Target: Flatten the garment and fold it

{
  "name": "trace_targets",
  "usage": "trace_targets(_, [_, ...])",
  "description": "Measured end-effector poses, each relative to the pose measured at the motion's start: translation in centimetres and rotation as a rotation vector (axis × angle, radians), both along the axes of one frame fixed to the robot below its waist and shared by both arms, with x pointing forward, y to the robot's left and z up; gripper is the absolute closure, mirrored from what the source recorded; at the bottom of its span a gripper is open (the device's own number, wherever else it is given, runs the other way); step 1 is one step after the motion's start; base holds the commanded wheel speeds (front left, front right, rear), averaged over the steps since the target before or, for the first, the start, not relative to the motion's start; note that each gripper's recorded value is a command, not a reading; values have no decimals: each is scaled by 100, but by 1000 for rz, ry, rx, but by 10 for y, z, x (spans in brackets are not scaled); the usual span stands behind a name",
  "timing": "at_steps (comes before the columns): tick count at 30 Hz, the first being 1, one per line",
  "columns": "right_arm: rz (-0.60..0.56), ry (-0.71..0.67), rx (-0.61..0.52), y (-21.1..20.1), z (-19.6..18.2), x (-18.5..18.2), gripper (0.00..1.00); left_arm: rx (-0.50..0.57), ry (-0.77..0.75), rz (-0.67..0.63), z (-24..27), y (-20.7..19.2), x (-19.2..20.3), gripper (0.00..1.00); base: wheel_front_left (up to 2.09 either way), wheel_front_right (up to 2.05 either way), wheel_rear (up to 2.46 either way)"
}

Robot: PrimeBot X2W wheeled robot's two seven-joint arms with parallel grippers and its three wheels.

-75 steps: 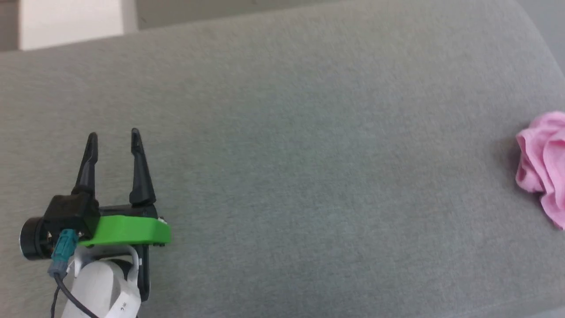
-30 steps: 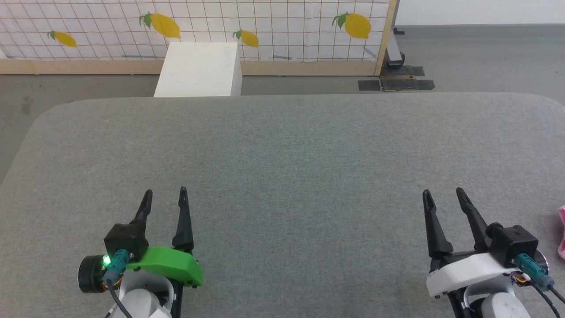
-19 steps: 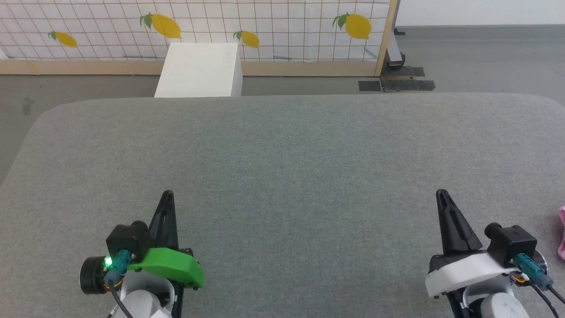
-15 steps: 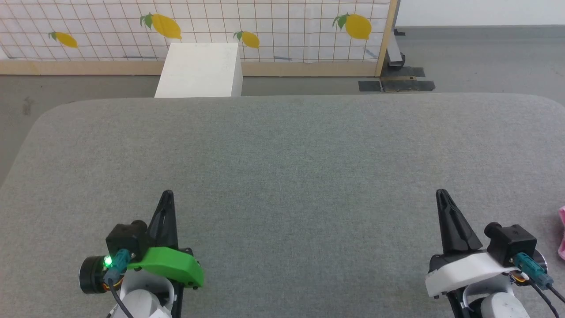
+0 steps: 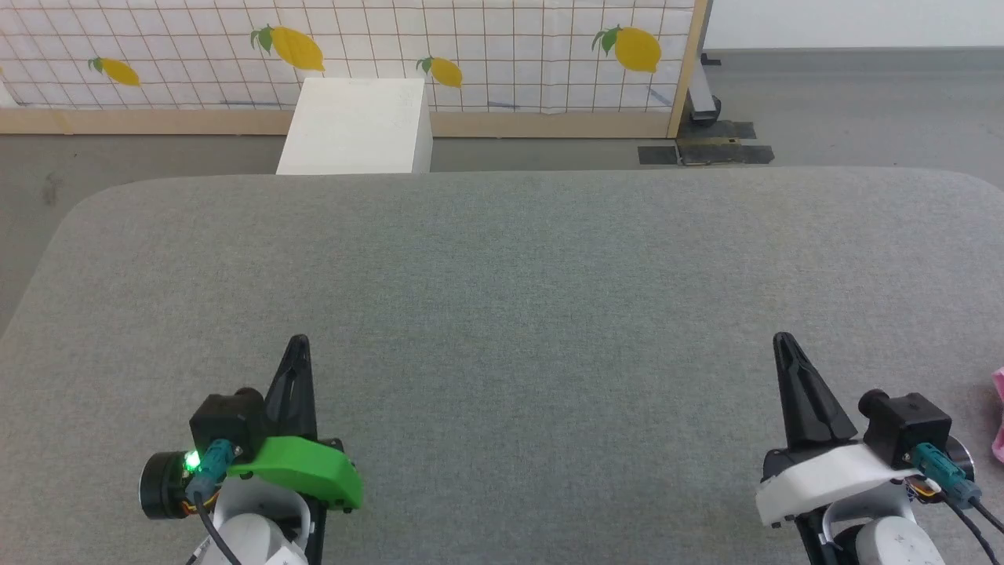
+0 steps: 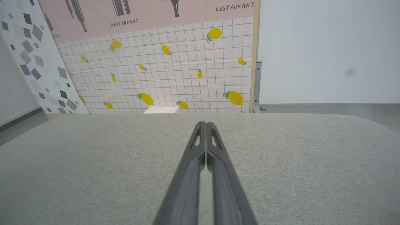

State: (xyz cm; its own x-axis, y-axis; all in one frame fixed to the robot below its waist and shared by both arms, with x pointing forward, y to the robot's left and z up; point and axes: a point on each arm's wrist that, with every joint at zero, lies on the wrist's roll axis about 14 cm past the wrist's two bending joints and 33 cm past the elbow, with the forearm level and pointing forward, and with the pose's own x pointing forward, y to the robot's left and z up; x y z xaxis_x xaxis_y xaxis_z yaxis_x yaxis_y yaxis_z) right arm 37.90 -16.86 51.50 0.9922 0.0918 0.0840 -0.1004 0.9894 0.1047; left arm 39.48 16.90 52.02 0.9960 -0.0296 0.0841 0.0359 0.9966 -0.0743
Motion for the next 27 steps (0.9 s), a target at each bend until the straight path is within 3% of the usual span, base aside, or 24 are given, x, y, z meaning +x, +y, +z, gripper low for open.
trace_targets(27, [13, 10, -34, 3, 6, 1, 100, 30, 15, 3, 3, 1, -5, 100, 0, 0, 0])
